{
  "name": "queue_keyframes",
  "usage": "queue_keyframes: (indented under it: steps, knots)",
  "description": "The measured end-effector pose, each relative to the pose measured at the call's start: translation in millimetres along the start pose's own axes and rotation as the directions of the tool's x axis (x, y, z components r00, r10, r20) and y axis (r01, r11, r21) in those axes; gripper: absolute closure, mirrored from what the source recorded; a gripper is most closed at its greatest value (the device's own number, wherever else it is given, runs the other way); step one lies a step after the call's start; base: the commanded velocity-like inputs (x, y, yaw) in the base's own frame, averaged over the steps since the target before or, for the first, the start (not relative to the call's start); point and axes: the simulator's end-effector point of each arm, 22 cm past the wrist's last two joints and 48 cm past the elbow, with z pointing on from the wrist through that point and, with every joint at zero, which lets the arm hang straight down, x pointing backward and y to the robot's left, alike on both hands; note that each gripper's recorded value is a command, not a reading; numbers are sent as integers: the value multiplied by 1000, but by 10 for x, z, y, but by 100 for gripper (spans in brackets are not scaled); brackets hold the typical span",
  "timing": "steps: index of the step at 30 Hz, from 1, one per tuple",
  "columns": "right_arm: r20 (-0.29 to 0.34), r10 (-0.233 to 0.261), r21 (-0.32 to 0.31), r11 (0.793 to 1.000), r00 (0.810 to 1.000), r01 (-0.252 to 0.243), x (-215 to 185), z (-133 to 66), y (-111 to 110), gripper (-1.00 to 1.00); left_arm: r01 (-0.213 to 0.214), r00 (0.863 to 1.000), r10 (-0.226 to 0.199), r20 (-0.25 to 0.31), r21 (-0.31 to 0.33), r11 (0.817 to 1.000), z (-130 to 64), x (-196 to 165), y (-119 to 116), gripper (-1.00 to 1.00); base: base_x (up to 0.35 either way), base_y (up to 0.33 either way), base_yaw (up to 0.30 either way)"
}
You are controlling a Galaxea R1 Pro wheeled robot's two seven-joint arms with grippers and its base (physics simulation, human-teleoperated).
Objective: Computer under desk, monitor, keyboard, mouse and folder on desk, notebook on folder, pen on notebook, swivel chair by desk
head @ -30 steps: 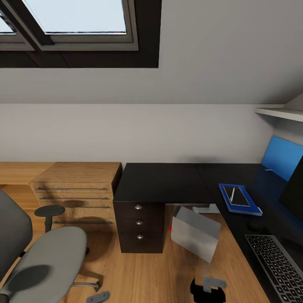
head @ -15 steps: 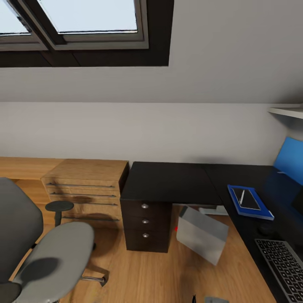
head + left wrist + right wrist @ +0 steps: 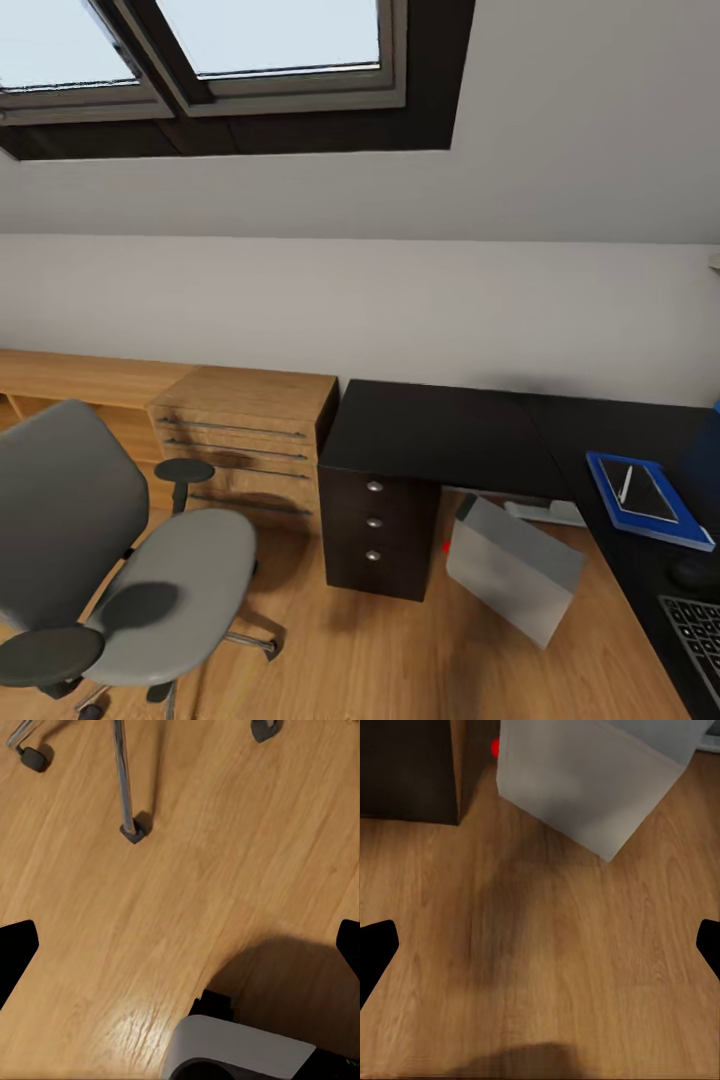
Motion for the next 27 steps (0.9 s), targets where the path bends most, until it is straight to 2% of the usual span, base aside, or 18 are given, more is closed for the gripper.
queue_keyframes:
  steps: [9,27]
  knots:
    - [-36,45,23,999,998,-44,119,1,-76,-100,8,1000,-9,13,19,1000,-17,37,-91,-100,0,0,248]
    - [-49,44,25,999,998,-43,179,2,-86,-100,6,1000,-6,0,18,1000,-16,99,-112,-100,0,0,249]
